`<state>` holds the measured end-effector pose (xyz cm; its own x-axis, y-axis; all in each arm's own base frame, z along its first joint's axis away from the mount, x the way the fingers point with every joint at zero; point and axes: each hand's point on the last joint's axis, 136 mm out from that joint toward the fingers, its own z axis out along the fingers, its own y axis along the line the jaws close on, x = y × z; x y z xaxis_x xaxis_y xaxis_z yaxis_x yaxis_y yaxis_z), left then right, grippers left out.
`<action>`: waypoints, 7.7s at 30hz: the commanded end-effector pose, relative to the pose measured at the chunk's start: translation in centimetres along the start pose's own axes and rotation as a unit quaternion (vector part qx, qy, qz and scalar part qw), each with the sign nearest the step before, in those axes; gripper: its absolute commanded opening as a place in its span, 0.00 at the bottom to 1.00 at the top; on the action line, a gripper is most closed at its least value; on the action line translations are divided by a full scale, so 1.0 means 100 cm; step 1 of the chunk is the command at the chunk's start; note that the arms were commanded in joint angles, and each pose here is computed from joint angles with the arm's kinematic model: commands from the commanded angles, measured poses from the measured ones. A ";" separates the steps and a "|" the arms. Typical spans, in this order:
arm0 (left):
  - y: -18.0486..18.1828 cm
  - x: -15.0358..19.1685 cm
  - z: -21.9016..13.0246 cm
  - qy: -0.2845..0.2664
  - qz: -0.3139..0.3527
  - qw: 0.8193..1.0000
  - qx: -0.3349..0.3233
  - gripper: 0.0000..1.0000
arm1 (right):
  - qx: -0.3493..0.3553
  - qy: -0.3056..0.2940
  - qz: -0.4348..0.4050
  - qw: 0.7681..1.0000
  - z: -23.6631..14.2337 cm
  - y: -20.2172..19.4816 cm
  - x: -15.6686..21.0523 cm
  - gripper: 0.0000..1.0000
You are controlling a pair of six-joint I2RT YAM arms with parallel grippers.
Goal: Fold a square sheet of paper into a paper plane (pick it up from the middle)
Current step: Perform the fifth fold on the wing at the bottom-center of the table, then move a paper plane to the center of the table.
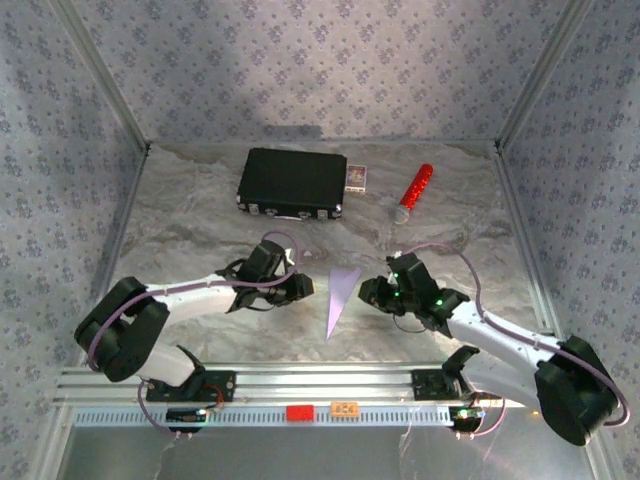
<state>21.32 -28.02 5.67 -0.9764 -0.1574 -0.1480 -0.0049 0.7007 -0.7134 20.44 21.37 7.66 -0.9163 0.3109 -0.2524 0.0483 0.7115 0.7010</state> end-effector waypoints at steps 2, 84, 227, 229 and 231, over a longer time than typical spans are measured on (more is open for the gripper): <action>-0.006 0.010 0.003 0.017 -0.002 1.000 0.021 0.28 | -0.022 0.028 -0.010 0.999 0.012 0.018 0.002 0.22; -0.025 0.065 0.052 0.166 0.061 0.984 0.021 0.20 | 0.019 0.133 0.000 0.991 0.049 -0.016 0.056 0.10; 0.044 0.037 0.019 0.089 0.148 0.916 -0.363 0.24 | 0.060 0.045 0.027 0.997 0.016 -0.032 0.018 0.12; 0.044 0.037 0.019 0.085 0.147 0.915 -0.365 0.28 | 0.060 0.044 0.027 0.997 0.015 -0.032 0.019 0.13; 0.039 0.034 0.024 0.076 0.146 0.921 -0.354 0.29 | 0.061 0.042 0.026 0.997 0.014 -0.033 0.018 0.12</action>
<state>18.56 -27.36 1.75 -0.9736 0.1851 -0.1333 0.1921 0.9805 -0.0414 19.05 20.60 3.52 -0.9439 0.2967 -0.1450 0.1433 0.7637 0.6294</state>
